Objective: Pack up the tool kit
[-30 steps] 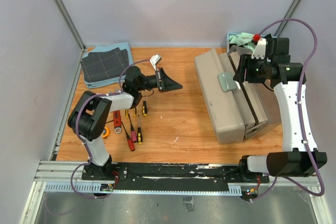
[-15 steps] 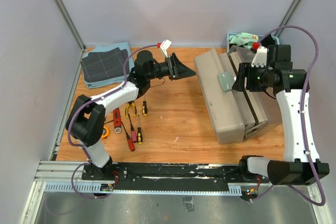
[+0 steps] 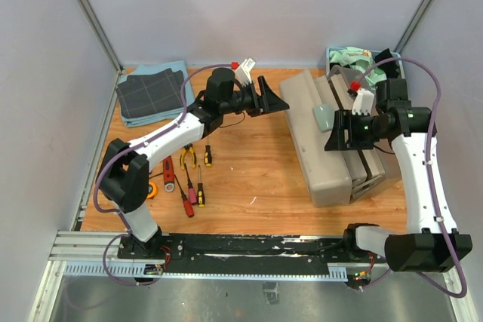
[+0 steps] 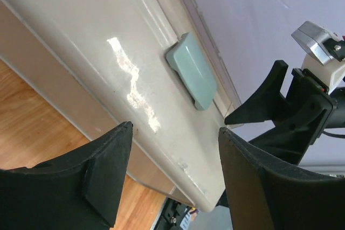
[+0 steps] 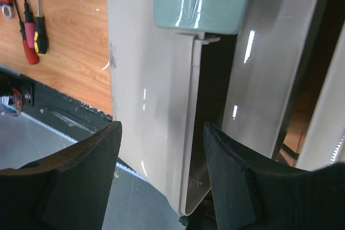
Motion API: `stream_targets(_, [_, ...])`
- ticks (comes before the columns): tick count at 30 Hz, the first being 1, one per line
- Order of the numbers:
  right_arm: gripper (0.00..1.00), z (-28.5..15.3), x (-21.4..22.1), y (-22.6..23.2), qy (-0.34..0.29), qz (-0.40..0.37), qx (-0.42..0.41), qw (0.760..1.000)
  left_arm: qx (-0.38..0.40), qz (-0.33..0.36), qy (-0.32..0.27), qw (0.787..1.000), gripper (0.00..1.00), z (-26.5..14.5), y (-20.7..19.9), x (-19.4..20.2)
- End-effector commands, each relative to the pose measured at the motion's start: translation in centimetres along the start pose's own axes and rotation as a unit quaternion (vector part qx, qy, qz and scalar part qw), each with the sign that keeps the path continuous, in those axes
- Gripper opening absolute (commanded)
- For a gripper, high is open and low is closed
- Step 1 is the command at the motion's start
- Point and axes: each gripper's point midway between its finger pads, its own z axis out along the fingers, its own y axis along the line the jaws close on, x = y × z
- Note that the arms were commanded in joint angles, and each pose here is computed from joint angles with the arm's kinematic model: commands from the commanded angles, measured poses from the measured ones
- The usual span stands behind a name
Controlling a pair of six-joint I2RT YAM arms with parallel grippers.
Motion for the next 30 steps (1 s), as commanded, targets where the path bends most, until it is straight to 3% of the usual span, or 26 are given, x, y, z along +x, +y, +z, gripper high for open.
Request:
stream_targets(1, [0.64,0.3,1.7,1.3,0.022,0.007,-0.055,0.998,-0.013,0.023,-0.007,1.0,0.69,-0.2,-0.8,-0.4])
stream_targets(7, [0.55,1.8,2.7,2.4,0.042,0.027,-0.107,0.993,-0.016,0.023,-0.003,1.0,0.69,-0.1,-0.5,-0.2])
stream_targets(8, [0.48,1.9,2.8,2.4,0.043,0.029,-0.109,0.993,-0.017,0.024,-0.003,1.0,0.69,-0.1,-0.4,-0.2])
stream_targets(10, [0.22,2.0,2.7,2.4,0.042,0.031,-0.112,0.992,-0.018,0.027,-0.002,0.999,0.69,-0.2,-0.2,0.0])
stream_targets(12, [0.02,1.8,2.3,2.4,0.036,0.029,-0.107,0.993,-0.02,0.03,-0.001,0.999,0.69,-0.2,-0.1,0.1])
stream_targets(24, [0.01,-0.6,-1.5,3.6,-0.015,-0.056,-0.036,0.998,-0.046,0.061,-0.014,0.997,0.68,0.1,0.4,-1.3])
stream_targets(30, [0.01,1.2,-1.8,5.9,0.0,-0.11,0.005,0.994,-0.06,0.077,-0.022,0.995,0.68,0.2,0.5,-2.3])
